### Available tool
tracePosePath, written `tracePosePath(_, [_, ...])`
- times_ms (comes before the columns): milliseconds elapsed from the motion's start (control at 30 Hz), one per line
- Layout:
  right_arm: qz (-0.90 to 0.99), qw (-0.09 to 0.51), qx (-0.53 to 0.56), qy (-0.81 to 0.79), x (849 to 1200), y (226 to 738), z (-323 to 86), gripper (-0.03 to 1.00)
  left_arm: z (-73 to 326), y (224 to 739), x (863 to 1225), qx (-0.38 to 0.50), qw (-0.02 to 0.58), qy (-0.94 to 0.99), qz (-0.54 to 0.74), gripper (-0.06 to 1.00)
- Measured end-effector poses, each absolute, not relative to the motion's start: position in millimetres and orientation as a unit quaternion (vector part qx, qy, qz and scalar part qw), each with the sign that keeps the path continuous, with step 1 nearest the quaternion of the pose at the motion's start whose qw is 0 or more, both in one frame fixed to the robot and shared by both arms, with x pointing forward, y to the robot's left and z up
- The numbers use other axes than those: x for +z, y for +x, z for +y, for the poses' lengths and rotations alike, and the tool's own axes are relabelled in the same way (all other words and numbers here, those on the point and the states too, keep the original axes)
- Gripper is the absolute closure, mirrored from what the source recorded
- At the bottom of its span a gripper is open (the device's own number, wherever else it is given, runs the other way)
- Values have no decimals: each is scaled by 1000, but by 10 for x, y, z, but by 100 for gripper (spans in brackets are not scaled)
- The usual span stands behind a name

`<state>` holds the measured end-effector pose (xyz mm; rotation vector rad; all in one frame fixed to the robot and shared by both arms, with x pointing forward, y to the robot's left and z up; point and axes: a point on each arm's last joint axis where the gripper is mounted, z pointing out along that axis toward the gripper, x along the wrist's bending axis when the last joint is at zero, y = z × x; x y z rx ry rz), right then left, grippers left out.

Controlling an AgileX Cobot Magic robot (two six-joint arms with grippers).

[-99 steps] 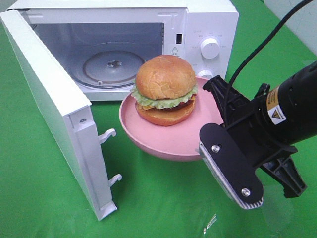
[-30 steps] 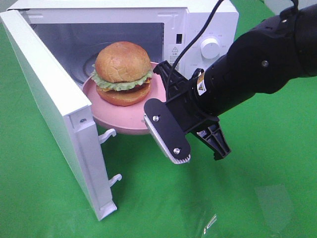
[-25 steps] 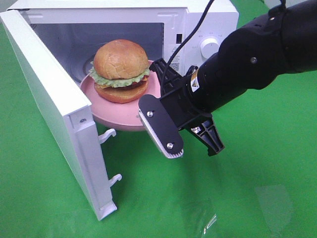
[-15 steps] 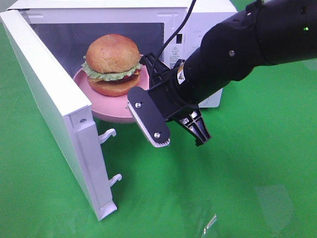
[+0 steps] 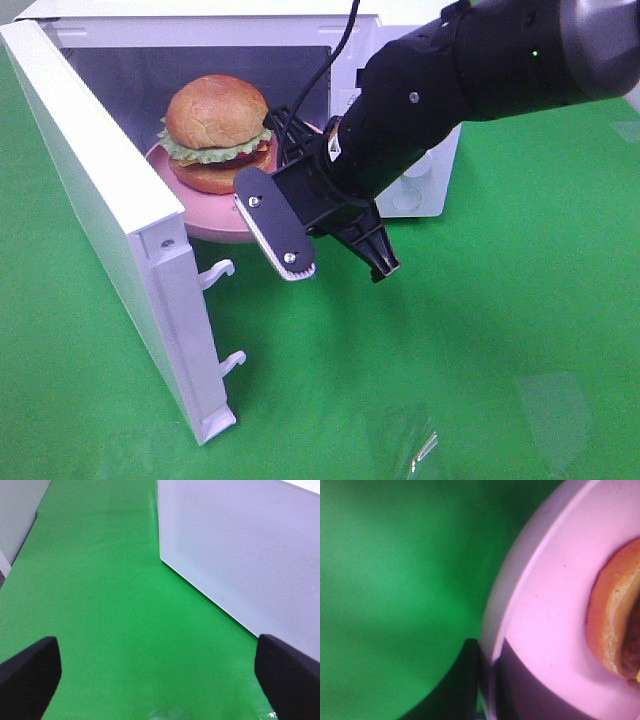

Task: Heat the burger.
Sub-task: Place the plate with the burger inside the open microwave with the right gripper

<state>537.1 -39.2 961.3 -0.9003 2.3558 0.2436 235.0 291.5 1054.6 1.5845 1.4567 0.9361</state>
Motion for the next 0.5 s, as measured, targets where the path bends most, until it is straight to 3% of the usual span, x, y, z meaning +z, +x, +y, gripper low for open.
tracePosePath(500, [898, 283, 86, -327, 9532, 5615, -187, 90, 2915, 2350, 10546, 368, 387, 623, 572, -3])
